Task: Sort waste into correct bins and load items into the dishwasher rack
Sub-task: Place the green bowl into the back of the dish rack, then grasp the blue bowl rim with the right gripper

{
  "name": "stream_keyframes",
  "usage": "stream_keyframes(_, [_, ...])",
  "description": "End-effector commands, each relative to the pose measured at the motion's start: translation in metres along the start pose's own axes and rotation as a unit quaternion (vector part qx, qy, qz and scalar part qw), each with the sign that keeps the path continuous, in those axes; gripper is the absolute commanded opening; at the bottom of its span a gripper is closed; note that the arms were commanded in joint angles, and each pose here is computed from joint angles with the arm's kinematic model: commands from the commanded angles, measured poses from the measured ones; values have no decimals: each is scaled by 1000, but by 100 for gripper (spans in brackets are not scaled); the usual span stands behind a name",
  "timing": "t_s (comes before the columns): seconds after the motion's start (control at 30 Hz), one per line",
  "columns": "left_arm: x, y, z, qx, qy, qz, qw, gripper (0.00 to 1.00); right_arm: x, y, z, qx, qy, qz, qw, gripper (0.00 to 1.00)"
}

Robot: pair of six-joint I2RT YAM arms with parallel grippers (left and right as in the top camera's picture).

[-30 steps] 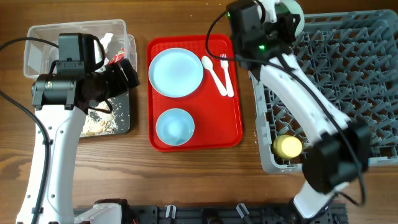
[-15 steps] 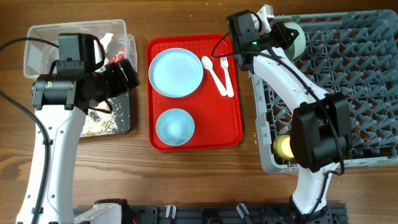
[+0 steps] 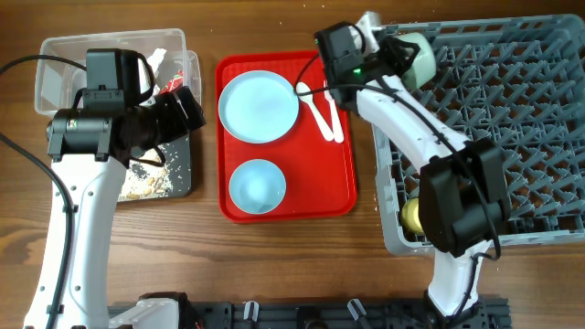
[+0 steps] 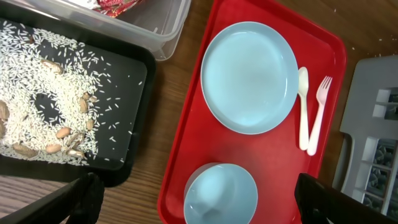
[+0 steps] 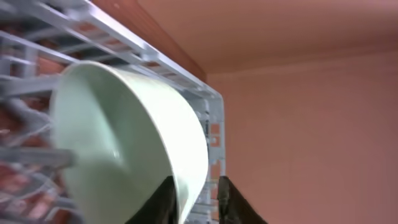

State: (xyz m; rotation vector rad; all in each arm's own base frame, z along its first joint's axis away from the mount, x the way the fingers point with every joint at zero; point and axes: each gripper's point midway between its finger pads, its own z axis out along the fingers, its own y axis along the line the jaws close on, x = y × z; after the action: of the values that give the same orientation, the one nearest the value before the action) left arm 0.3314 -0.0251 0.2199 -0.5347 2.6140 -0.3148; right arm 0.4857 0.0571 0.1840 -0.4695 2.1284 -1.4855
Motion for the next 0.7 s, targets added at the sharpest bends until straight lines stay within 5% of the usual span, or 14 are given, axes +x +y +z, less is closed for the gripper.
stream_keyframes(0.0, [-3,1,-1,-2,-3,3,1000,100,-5,17,-8,-17,-14,-8,1000,68])
stream_keyframes(0.07, [-3,1,-1,-2,-3,3,1000,100,-7,16,-12,-17,-19,-1,1000,81])
stream_keyframes(0.23, [-3,1,-1,-2,-3,3,1000,100,-23,-4,-35,-86,-70,88,990,94])
stream_keyframes(0.33, [-3,1,-1,-2,-3,3,1000,100,-37,-33,-74,-203,-141,179,952,100])
stream_keyframes(0.43, [-3,1,-1,-2,-3,3,1000,100,-41,-33,-142,-396,-206,215,869,100])
stream_keyframes(0.53, [-3,1,-1,-2,-3,3,1000,100,-24,-23,-248,-650,-240,187,697,97])
stream_keyframes(0.6, [-3,1,-1,-2,-3,3,1000,100,-14,-15,-287,-737,-215,173,617,96])
stream_keyframes(0.67, [-3,1,-1,-2,-3,3,1000,100,-5,15,-304,-772,-161,166,592,92])
